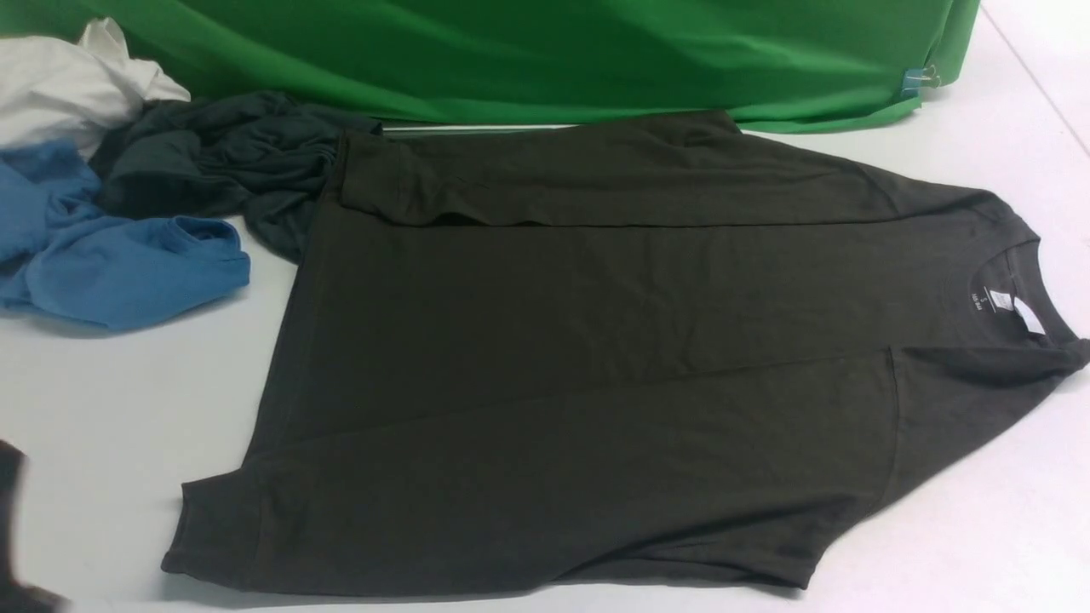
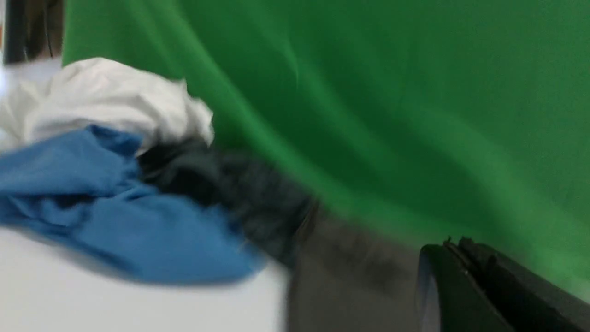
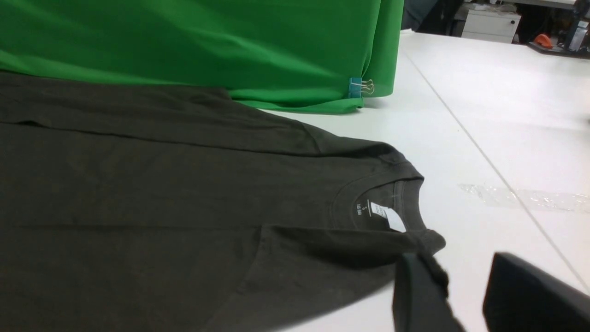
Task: Fold a long-sleeved shirt on a white desktop.
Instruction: 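Grasp the left edge of the dark T-shirt lying flat on the table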
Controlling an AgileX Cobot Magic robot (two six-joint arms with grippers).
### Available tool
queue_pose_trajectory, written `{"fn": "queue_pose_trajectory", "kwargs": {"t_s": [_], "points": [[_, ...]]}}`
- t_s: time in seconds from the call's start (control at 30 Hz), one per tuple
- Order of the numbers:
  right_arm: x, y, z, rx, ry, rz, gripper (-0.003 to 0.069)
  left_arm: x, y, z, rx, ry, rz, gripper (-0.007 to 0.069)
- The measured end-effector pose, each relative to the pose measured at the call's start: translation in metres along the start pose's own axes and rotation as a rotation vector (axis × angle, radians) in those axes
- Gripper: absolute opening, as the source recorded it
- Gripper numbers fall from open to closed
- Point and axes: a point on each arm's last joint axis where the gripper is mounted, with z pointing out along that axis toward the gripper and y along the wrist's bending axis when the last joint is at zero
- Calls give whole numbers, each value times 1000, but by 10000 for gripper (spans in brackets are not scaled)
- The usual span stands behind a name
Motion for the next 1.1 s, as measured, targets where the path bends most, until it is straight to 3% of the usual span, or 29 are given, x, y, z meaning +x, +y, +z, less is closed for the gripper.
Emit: {"fn": "queue_pose_trajectory", "kwargs": {"t_s": [0.1,0.23,0.43,0.53,0.57,0.63,0.77,1.0,1.1], "points": [[0,0,0,0,0,0,240,-10,2,-1,-14,-110,-101,22],[0,0,0,0,0,0,240,-20,-9,-1,40,-45,-141,22],[0,0,0,0,0,0,240,-69,-58,14,251,332,264,22],[0,0,0,0,0,0,240,-73,-71,28,321,527,353,22],[0,0,0,0,0,0,240,-70,-78,42,359,704,401,22],[0,0,0,0,0,0,240,-63,-83,59,384,861,445,22],[0,0,0,0,0,0,240,-50,-87,83,394,996,458,22],[0,0,0,-1,-3,2,240,-18,-102,96,559,1173,543,22],[-7,2,0,-28,-73,164,240,-16,-103,93,596,1208,565,22]]}}
